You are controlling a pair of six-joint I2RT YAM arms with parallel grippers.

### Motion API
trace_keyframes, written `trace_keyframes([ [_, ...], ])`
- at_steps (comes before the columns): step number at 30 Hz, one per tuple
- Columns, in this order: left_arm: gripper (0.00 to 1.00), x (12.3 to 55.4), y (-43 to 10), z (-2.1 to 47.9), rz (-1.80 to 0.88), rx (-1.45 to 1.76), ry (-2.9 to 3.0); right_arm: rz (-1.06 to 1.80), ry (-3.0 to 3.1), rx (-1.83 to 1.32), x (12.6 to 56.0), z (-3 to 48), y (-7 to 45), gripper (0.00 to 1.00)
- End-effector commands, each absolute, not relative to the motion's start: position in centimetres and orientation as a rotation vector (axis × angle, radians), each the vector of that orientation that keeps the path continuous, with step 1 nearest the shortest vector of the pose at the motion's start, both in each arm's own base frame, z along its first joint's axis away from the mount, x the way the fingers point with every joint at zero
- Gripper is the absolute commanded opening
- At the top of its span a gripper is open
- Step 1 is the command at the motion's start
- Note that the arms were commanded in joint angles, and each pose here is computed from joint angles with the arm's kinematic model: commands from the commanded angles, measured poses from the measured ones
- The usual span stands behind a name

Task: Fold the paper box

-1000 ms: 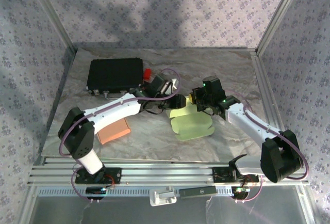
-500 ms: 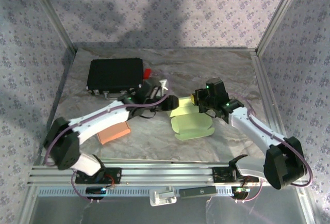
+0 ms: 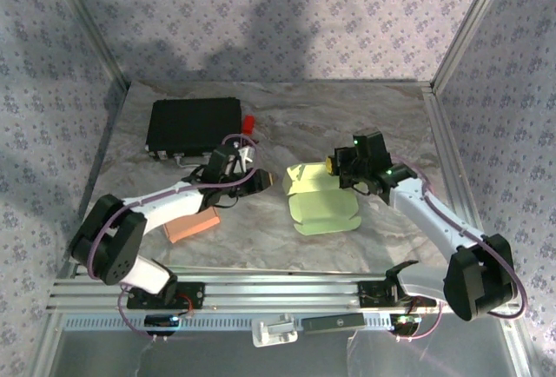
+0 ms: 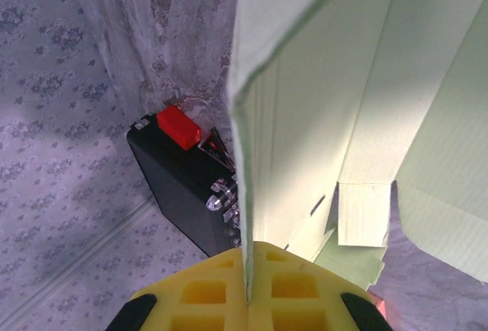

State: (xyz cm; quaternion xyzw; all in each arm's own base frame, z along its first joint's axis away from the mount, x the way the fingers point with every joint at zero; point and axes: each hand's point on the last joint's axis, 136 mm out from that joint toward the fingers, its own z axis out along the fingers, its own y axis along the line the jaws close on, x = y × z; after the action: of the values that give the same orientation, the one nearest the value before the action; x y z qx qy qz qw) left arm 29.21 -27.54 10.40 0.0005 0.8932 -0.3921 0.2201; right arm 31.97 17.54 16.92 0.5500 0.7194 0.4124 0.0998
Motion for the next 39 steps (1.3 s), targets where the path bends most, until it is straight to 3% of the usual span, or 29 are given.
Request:
trace_keyframes([
  [1, 0.32, 30.1, -28.8, 12.1, -1.112, 0.137, 2.392, 1.180, 2.148, 1.489, 32.5, 16.3, 17.8, 0.00],
  [12, 0.32, 28.9, -26.6, 9.3, -0.965, 0.181, 2.437, 1.224, 2.225, 1.243, 34.5, 14.1, 21.4, 0.00],
  [23, 0.32, 27.3, -28.6, 8.1, -0.941, 0.367, 2.432, 1.262, 2.237, 1.049, 34.3, 12.3, 20.7, 0.00],
  [28, 0.32, 27.3, -29.0, 8.0, -0.907, 0.363, 2.425, 1.343, 2.184, 0.925, 34.8, 13.6, 21.4, 0.00],
  [39, 0.39, 27.6, -24.3, 10.4, -0.752, 0.283, 2.370, 1.571, 1.956, 0.653, 37.7, 19.0, 24.7, 0.00],
])
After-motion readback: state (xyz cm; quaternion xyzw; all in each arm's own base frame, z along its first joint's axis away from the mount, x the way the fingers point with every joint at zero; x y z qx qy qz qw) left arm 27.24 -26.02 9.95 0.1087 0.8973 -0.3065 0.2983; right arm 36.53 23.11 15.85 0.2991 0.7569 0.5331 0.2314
